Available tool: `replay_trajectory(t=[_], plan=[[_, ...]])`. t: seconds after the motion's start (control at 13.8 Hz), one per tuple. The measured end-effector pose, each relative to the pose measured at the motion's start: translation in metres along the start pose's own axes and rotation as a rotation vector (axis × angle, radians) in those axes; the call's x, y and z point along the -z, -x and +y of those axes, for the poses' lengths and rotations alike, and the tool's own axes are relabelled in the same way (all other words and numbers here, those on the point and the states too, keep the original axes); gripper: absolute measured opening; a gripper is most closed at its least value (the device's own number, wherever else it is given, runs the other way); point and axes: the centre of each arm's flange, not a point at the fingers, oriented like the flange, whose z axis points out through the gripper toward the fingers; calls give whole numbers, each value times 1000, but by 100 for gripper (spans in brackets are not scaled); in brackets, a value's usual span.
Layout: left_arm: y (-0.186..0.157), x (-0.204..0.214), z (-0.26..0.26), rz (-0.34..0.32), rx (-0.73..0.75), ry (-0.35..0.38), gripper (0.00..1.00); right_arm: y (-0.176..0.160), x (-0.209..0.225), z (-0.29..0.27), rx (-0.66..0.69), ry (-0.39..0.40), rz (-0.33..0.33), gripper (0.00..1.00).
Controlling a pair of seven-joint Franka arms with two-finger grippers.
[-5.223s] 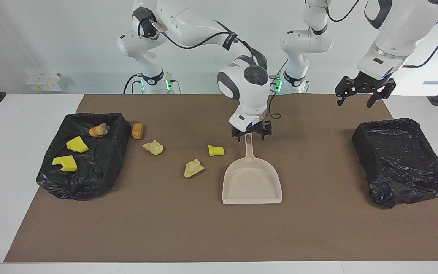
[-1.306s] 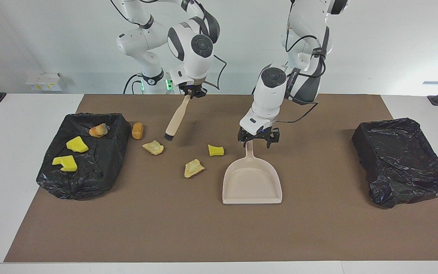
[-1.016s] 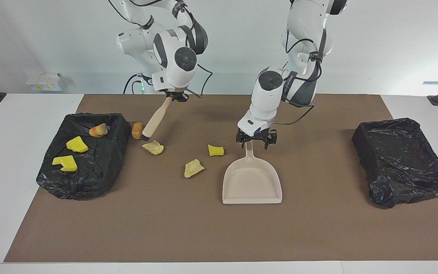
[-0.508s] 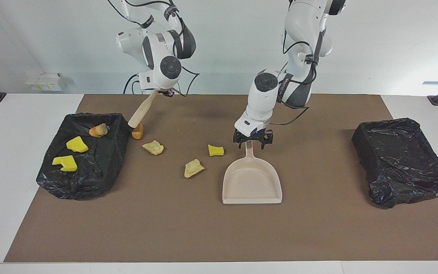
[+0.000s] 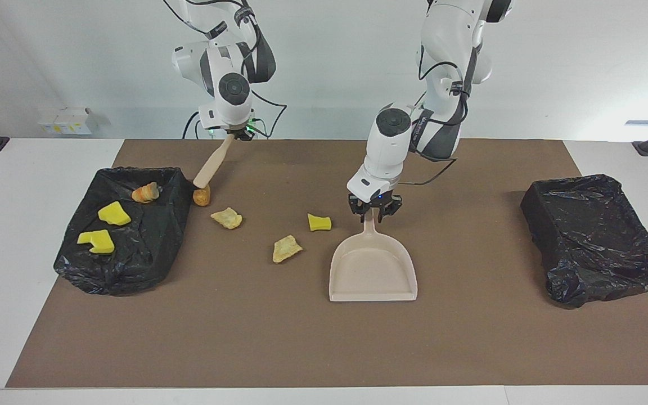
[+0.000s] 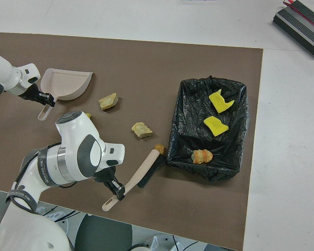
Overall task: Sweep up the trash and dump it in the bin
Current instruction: 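Sweep the bread crumbs away from the bin with the right gripper's brush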
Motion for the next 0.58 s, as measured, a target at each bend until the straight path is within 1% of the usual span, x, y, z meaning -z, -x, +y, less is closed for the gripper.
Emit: replay_trajectory(t=[0.07,0.15,0.22,0.29,0.36,0.51,0.58], plan=[[0,0,0,0,0,0,41,-3,3,-3,27,-37,11,26],[0,0,0,0,0,0,44,-4,5,-8,50,-69,27,26],[0,0,0,0,0,0,46,-5,8,-14,73,-99,34,26],[0,0,0,-1,0,0,56,-4,13,-20,98,-117,39,26],[0,-1,0,-2,0,-1,60,0,19,-30,126,-125,43,26],[1,-2,0,-4,0,-2,60,13,41,-53,182,-124,67,26],[1,-2,0,-4,0,-2,59,18,57,-58,198,-110,58,26]])
